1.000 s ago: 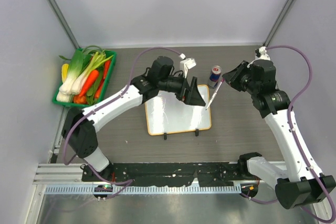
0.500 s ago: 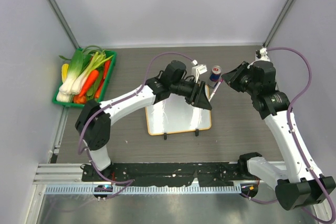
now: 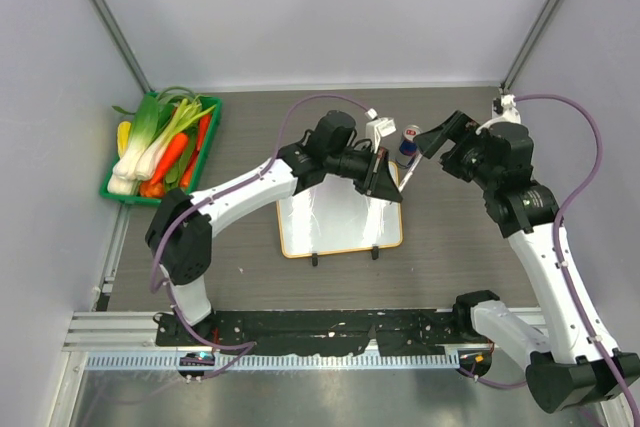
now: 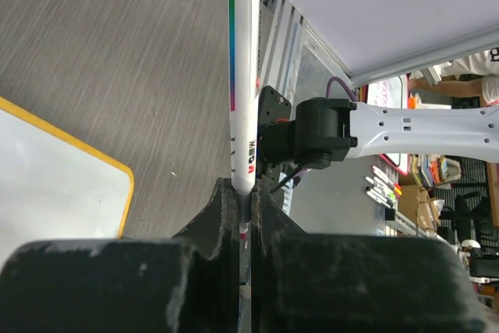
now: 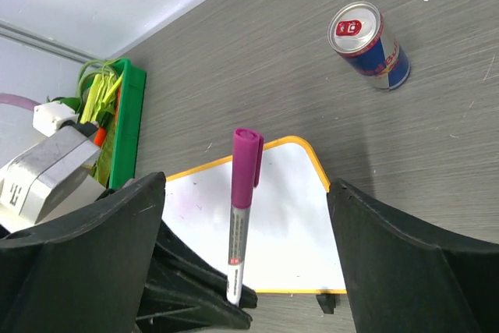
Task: Write a sentence on the whiteboard
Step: Pass from the right arm to the left, then pass from the left arm to the right
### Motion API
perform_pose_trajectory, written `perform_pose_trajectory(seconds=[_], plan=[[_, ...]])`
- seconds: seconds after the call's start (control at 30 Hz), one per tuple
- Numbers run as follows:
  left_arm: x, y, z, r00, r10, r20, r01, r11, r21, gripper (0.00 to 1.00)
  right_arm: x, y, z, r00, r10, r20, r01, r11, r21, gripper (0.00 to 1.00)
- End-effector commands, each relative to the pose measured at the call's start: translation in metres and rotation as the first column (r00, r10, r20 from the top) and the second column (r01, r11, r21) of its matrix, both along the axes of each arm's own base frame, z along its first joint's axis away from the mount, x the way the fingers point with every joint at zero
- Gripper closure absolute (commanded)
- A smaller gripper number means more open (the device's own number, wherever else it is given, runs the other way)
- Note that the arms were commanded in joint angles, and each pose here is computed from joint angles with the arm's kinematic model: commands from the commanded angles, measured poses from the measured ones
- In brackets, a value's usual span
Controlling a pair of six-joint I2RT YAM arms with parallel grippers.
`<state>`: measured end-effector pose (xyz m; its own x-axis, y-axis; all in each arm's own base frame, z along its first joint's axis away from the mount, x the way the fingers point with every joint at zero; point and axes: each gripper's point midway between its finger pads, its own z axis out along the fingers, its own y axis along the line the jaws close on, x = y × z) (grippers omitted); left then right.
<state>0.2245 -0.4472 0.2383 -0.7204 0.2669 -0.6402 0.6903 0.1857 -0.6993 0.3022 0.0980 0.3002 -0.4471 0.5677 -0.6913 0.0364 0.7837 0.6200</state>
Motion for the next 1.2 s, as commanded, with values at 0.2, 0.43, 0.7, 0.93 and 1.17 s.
perform_pose_trajectory(seconds=[0.2,0.43,0.7,0.93,1.17], plan=[[0.046,0.03,0.025,0.994,0.099,0.035,-0.098,0.994,-0.046,1.0,-0.005,0.019,0.035,0.974,0.159,0.16,-0.155,0.987,-0.039,0.06],[0.084,0.104,0.036,0.974,0.224,-0.03,-0.225,0.971,-0.085,1.0,0.0,0.026,0.027,0.968,0.201,0.148,-0.196,0.979,-0.049,0.07],[0.094,0.188,0.056,0.945,0.323,-0.054,-0.328,0.936,-0.127,1.0,0.015,0.085,0.019,0.9,0.391,0.195,-0.416,0.903,0.112,0.05],[0.048,0.204,0.076,0.973,0.231,0.007,-0.229,0.968,-0.1,1.0,-0.001,0.153,0.049,0.789,0.517,0.332,-0.586,0.796,0.153,0.04],[0.012,0.207,0.096,0.992,0.119,0.028,-0.114,0.983,-0.144,1.0,-0.031,0.214,0.068,0.624,0.663,0.414,-0.757,0.643,0.112,0.15]])
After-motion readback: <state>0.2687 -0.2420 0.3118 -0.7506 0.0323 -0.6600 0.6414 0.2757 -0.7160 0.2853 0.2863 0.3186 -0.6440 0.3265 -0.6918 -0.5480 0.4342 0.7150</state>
